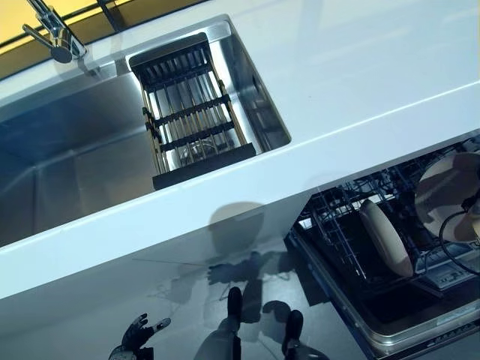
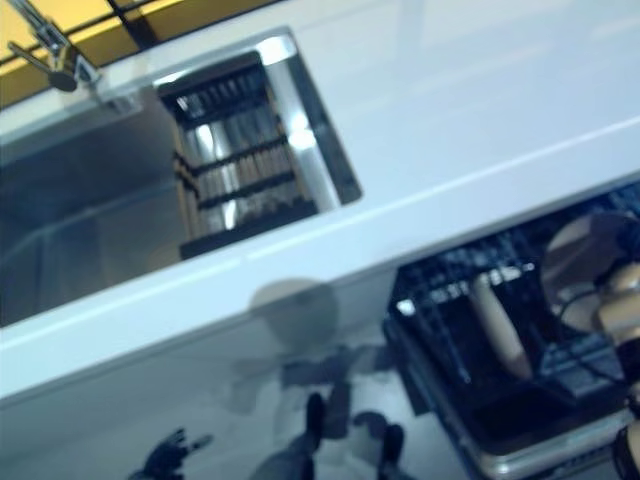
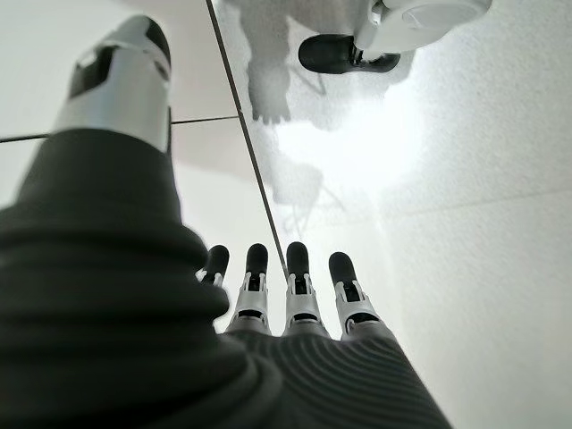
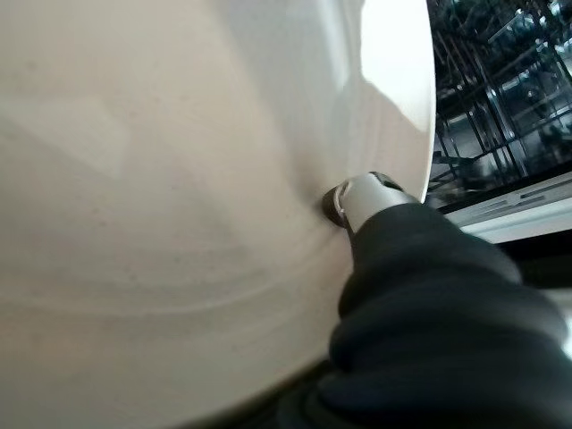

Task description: Take plates into dishwasher

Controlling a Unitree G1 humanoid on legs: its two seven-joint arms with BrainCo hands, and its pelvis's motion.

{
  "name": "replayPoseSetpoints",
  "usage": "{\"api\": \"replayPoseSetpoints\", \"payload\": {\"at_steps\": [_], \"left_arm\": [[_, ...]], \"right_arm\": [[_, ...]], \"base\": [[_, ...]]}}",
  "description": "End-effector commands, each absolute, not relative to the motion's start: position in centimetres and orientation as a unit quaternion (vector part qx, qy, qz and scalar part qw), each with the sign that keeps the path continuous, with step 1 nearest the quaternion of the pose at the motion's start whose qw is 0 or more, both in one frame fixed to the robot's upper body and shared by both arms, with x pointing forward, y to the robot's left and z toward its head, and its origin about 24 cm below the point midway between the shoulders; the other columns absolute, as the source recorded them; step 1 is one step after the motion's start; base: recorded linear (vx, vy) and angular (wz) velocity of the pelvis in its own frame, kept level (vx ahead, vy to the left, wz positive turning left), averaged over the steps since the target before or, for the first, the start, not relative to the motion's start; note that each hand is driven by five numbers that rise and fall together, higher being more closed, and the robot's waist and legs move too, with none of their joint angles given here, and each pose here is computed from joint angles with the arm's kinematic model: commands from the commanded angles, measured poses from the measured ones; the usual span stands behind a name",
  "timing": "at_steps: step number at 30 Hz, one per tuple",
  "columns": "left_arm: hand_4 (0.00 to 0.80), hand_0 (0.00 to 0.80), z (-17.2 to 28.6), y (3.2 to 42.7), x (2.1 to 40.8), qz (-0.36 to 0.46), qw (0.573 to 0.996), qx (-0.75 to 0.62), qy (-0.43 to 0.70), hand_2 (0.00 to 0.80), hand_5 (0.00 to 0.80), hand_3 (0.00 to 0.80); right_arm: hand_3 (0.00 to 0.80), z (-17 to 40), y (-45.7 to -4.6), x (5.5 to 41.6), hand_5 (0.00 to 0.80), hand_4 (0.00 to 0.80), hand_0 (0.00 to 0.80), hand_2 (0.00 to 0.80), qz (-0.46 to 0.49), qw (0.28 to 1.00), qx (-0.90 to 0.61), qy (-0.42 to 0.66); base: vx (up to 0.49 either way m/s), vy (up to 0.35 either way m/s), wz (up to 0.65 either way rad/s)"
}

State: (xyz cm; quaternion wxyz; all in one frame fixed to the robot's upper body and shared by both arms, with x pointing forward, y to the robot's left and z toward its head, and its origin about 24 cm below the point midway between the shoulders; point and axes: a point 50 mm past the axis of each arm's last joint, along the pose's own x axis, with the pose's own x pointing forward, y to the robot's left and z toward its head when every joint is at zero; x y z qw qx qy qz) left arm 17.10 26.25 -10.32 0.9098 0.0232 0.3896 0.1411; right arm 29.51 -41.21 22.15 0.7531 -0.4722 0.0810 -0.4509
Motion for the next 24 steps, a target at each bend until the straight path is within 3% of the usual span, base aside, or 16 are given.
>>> {"api": "replayPoseSetpoints", "payload": {"at_steps": [1,12,17,24], "left_arm": [[0.000,0.000,-10.9,27.3,15.4,0.165,0.898,0.027,0.408,0.000,0.000,0.000],[0.000,0.000,-11.2,27.3,14.6,0.166,0.892,0.038,0.418,0.000,0.000,0.000],[0.000,0.000,-11.5,27.3,14.0,0.168,0.886,0.045,0.429,0.000,0.000,0.000],[0.000,0.000,-11.7,27.3,13.4,0.168,0.881,0.049,0.440,0.000,0.000,0.000]], "right_arm": [[0.800,24.0,-40.9,29.2,0.800,0.800,0.800,0.800,-0.448,0.742,-0.497,0.038],[0.800,22.9,-41.2,28.1,0.800,0.800,0.800,0.800,-0.463,0.727,-0.506,0.036],[0.800,24.4,-41.5,26.8,0.800,0.800,0.800,0.800,-0.514,0.646,-0.563,-0.006],[0.800,24.6,-40.4,26.2,0.800,0.800,0.800,0.800,-0.535,0.602,-0.588,-0.071]], "base": [[0.000,0.026,-0.07],[0.012,0.006,-0.05],[0.041,-0.002,0.01],[0.035,0.000,-0.01]]}}
